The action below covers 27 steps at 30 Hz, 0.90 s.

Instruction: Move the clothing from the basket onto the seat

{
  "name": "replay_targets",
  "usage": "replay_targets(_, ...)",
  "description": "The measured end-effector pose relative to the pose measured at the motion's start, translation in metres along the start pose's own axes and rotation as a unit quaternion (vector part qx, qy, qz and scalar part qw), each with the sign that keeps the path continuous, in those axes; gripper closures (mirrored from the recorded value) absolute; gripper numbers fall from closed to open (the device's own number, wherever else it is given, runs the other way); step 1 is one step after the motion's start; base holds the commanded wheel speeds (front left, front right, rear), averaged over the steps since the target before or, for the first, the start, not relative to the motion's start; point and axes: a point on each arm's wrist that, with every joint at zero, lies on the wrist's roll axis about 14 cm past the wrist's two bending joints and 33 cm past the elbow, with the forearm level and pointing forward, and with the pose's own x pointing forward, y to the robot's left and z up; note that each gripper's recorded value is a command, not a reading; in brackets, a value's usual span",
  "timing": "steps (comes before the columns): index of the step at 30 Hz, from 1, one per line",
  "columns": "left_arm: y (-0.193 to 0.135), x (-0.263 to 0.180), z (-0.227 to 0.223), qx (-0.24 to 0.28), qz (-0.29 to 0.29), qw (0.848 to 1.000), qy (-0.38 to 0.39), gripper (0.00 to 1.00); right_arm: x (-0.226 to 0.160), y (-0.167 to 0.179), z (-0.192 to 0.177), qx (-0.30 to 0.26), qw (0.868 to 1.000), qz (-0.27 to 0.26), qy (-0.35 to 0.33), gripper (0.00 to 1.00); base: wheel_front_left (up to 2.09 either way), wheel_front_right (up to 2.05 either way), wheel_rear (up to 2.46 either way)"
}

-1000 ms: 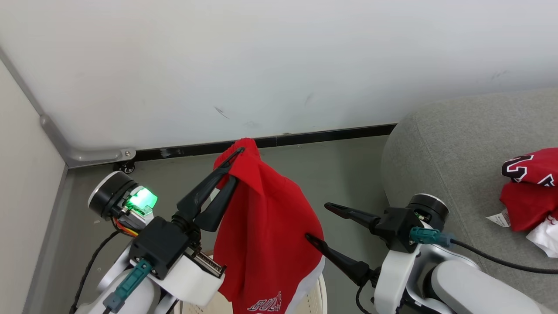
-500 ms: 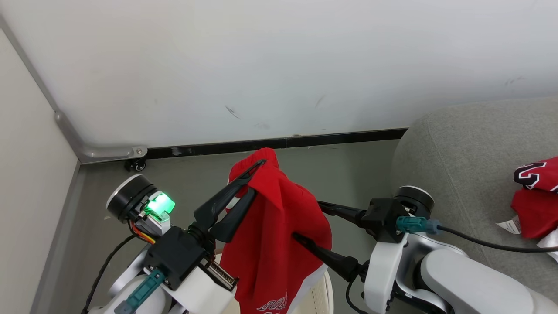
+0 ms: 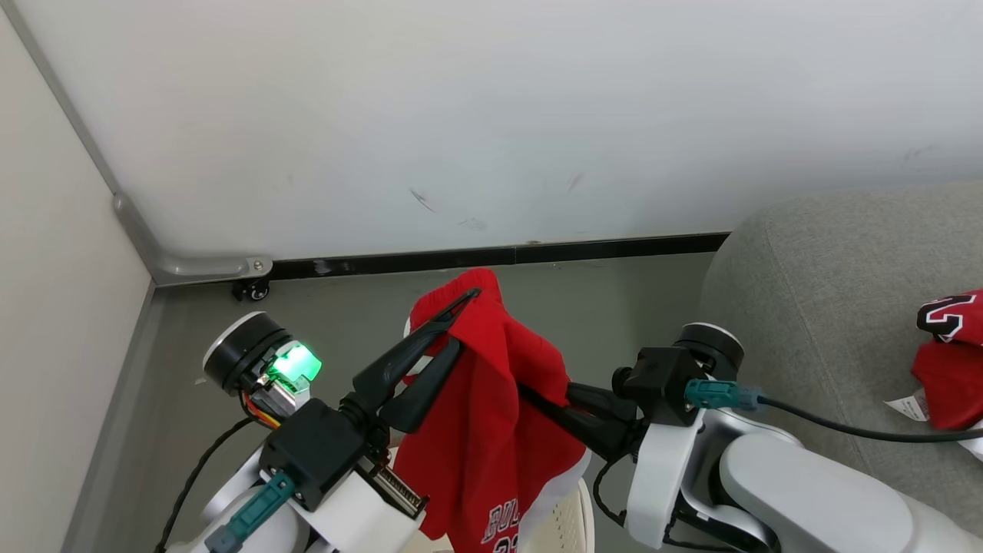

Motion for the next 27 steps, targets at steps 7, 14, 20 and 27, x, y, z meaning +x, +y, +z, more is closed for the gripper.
replay_targets(7, 0.007, -0.010, -0.021, -0.022, 0.019, 0.999, 0.036, 1.00, -0.002, 0.002, -0.001, 0.007, 1.000, 0.002, -0.010, 1.00, 0.00, 0.00, 0.00)
replay_targets(14, 0.009, -0.023, -0.048, -0.044, 0.031, 0.995, 0.082, 1.00, -0.017, -0.025, -0.001, 0.020, 0.999, -0.040, -0.026, 1.00, 0.00, 0.00, 0.00)
replay_targets(20, -0.005, -0.028, -0.063, -0.087, 0.020, 0.991, 0.105, 1.00, -0.035, -0.055, 0.010, 0.033, 0.994, -0.090, -0.058, 1.00, 0.00, 0.00, 0.00)
replay_targets(27, -0.017, -0.023, -0.067, -0.113, 0.002, 0.988, 0.108, 1.00, -0.050, -0.072, 0.010, 0.041, 0.989, -0.122, -0.070, 1.00, 0.00, 0.00, 0.00)
